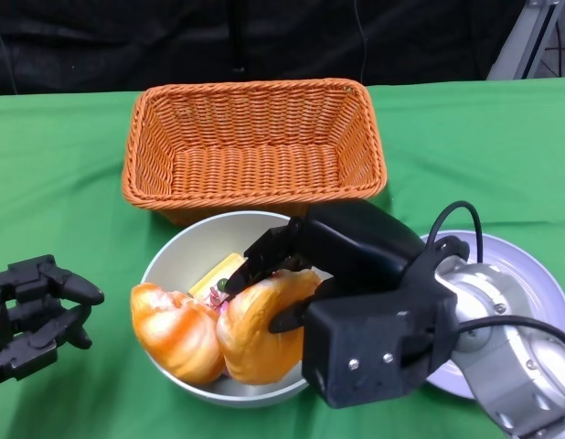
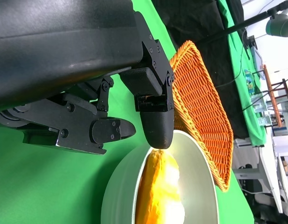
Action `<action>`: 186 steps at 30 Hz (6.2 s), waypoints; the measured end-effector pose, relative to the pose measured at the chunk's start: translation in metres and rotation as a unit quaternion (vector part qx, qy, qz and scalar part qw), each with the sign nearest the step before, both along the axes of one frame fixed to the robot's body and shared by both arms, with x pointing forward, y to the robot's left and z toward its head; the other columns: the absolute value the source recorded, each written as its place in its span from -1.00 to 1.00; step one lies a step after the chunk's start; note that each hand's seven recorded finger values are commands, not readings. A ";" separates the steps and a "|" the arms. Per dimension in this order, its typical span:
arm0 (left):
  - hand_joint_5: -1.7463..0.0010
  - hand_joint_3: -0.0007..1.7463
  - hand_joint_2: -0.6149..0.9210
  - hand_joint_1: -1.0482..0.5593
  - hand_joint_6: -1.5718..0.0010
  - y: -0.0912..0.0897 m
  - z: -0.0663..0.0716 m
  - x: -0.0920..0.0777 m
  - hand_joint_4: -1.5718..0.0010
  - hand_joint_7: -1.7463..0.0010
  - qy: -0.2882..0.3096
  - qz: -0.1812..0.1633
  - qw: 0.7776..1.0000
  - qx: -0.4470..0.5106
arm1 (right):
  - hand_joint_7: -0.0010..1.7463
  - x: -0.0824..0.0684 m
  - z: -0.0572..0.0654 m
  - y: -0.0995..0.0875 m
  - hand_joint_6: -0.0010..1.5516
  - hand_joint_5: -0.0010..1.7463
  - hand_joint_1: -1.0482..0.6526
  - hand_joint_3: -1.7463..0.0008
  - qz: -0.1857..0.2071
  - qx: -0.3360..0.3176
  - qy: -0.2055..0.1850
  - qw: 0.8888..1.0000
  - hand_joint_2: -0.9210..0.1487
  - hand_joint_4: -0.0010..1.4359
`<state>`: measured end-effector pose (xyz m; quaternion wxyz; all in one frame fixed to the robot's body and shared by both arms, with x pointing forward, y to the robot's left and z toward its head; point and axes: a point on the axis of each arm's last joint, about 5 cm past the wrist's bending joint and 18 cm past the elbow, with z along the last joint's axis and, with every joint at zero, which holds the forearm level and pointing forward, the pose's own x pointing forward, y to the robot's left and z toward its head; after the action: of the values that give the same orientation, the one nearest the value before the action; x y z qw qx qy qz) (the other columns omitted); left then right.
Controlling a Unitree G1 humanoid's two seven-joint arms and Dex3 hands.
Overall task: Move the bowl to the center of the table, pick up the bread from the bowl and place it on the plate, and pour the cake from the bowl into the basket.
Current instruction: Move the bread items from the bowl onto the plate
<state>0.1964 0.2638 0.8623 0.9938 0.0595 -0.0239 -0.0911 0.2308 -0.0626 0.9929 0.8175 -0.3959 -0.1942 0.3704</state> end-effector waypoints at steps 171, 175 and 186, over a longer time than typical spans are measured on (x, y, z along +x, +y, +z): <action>-0.66 -0.57 1.00 0.23 -0.04 -0.014 0.021 0.003 0.07 -0.20 -0.025 0.026 0.999 -0.021 | -1.00 -0.014 -0.049 0.000 -0.47 -0.96 -0.50 0.99 0.005 0.012 0.069 0.998 -0.95 -0.30; -0.67 -0.57 0.99 0.23 -0.04 -0.016 0.024 0.004 0.08 -0.20 -0.033 0.024 0.999 -0.018 | -1.00 -0.016 -0.050 0.010 -0.49 -0.97 -0.52 0.99 0.024 -0.002 0.075 0.997 -0.97 -0.32; -0.66 -0.55 0.98 0.24 -0.06 -0.015 0.022 0.002 0.07 -0.18 -0.026 0.028 0.999 -0.015 | -1.00 -0.015 -0.054 0.021 -0.49 -0.98 -0.51 1.00 0.027 -0.008 0.086 0.996 -0.96 -0.30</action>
<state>0.1986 0.2484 0.8847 0.9958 0.0478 -0.0495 -0.0612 0.2157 -0.0414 0.9386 0.8179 -0.3637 -0.1306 0.4263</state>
